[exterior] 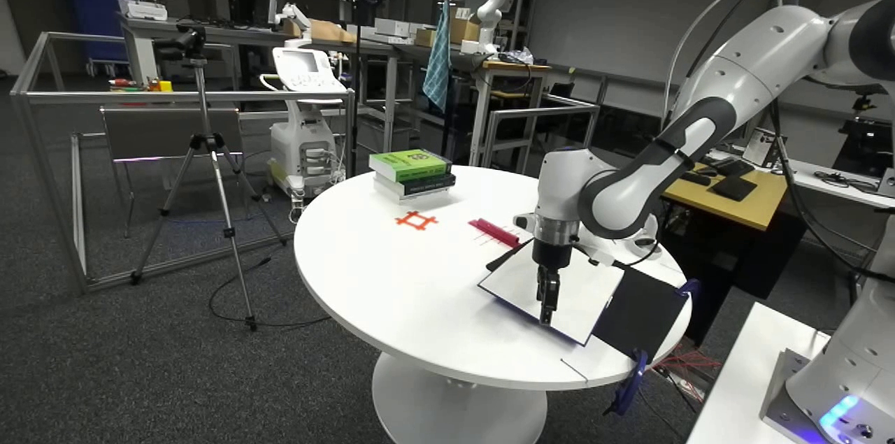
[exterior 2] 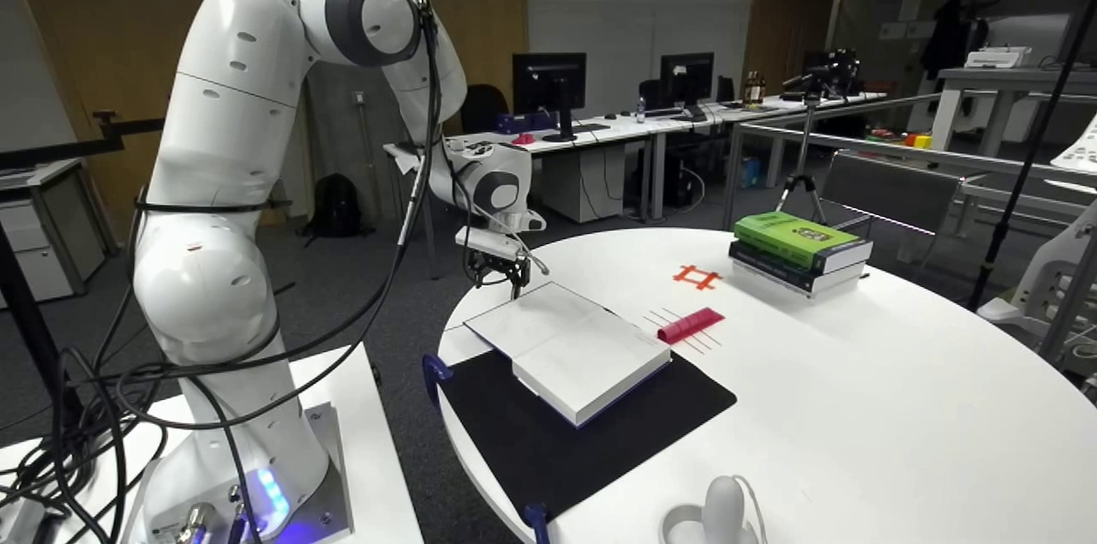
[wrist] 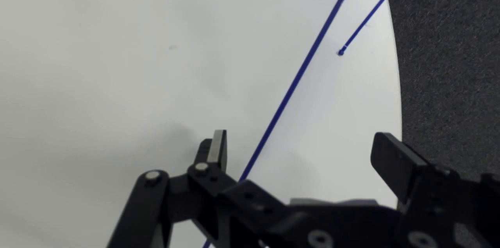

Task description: Open the book

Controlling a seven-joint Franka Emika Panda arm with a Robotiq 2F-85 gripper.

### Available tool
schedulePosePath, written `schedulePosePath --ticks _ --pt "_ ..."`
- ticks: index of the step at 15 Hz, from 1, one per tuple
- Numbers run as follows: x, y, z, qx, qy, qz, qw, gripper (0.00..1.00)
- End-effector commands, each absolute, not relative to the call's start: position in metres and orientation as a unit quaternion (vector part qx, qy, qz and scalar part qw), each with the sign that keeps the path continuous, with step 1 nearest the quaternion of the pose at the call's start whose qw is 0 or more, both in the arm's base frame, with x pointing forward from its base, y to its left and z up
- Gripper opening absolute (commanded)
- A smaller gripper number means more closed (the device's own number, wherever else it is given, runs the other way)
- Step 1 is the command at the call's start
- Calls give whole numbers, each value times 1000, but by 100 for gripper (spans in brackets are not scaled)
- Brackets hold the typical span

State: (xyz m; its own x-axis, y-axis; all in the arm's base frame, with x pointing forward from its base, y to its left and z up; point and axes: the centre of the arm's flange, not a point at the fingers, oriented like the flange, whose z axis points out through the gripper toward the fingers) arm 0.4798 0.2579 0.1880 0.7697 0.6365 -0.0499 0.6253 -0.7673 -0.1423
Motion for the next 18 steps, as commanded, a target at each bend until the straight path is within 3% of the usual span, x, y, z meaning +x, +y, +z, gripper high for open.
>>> schedulePosePath --ticks 1,8,18 --pt "465 264 241 -936 -346 17 59 100" --pt "468 257 324 -943 -325 -35 59 100" --pt "464 173 431 -954 -288 -77 16 100"
